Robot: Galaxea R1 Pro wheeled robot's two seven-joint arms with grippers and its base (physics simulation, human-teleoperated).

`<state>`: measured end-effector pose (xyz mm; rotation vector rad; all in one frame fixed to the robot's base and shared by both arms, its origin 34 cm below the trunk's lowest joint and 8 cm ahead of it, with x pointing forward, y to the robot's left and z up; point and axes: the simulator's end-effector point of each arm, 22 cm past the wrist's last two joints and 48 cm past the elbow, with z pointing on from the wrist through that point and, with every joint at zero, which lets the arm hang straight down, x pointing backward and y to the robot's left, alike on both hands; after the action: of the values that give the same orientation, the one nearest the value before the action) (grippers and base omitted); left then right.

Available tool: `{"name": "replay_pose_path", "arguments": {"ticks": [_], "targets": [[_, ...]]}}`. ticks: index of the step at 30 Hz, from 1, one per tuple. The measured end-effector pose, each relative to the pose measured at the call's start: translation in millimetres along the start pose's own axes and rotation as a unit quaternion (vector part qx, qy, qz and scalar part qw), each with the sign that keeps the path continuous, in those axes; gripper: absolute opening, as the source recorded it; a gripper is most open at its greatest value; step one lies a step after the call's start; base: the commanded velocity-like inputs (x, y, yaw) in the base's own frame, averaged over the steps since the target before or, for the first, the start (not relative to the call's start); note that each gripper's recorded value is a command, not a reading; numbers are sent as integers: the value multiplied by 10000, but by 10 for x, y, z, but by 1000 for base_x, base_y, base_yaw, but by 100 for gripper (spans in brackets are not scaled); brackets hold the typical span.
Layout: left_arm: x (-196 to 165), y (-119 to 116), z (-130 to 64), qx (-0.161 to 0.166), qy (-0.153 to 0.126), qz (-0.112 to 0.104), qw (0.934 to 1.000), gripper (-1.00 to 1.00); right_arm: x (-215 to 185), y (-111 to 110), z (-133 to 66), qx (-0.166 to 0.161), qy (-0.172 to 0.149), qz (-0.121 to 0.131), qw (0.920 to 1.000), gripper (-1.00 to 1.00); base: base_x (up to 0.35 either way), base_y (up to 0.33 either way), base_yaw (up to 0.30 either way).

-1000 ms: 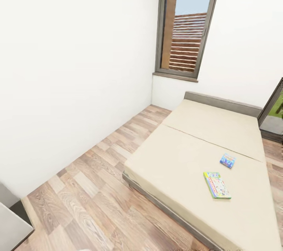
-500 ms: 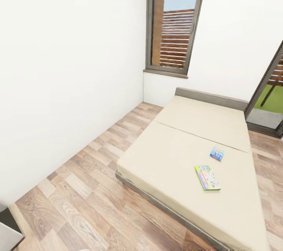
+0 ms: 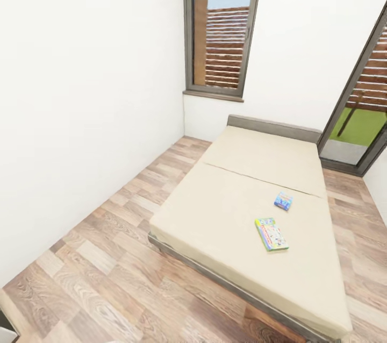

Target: Put all the toys in the child's room - the three board games (two on the bed and one on the table), the two jigsaw puzzles on the table, and the tennis ball on the table - inside the toy box on the table in the child's room.

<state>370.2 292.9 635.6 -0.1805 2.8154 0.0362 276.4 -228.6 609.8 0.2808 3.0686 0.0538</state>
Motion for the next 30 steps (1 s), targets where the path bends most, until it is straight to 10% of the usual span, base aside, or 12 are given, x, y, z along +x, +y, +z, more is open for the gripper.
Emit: {"name": "replay_pose_path", "arguments": {"ticks": [30], "targets": [[184,29,53,-32,212,12,9998,100,167,-34,57,39,203,7,9998,100,0,0,-169]]}}
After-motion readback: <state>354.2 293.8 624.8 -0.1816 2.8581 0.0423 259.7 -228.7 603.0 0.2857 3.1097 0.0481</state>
